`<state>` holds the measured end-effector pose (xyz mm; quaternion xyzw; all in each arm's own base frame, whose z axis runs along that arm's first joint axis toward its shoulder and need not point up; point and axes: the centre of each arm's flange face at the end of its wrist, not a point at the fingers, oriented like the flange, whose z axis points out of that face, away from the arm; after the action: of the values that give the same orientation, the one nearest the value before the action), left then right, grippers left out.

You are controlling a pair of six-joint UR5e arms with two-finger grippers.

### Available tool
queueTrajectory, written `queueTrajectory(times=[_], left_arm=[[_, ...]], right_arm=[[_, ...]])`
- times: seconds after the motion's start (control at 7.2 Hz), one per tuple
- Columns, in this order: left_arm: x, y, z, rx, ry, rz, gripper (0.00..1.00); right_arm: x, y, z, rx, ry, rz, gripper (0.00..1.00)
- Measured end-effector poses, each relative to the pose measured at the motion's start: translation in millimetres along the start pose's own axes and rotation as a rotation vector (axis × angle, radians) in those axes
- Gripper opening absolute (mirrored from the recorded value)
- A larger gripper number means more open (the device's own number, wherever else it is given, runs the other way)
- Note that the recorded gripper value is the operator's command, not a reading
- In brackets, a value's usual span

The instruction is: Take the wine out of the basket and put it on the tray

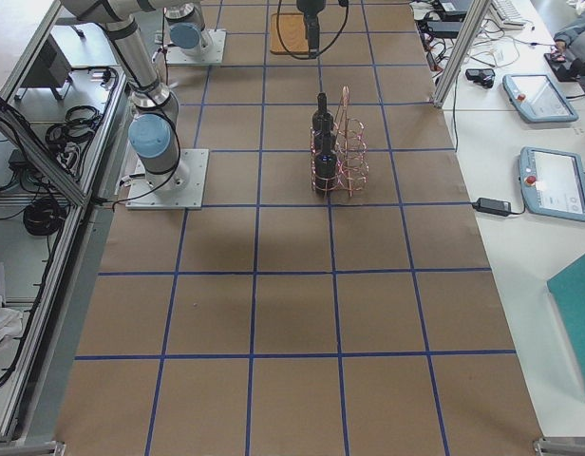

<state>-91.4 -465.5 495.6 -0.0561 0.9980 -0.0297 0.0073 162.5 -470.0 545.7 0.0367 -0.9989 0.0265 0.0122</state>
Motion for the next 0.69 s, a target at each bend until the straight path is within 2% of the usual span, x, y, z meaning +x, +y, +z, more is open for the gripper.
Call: queueTrajectory(times=[0.42,0.69], left_arm=[[-0.5,-0.4,-0.6,0.004,0.000,-0.001,1.00],[-0.5,-0.8,0.0,0.004,0.000,-0.001,1.00]], right_arm=[[1.1,-0.6,-1.7,0.019,0.003,0.001,1.00],[3.3,-1.4,0.5,0.013,0.005,-0.003,0.99]])
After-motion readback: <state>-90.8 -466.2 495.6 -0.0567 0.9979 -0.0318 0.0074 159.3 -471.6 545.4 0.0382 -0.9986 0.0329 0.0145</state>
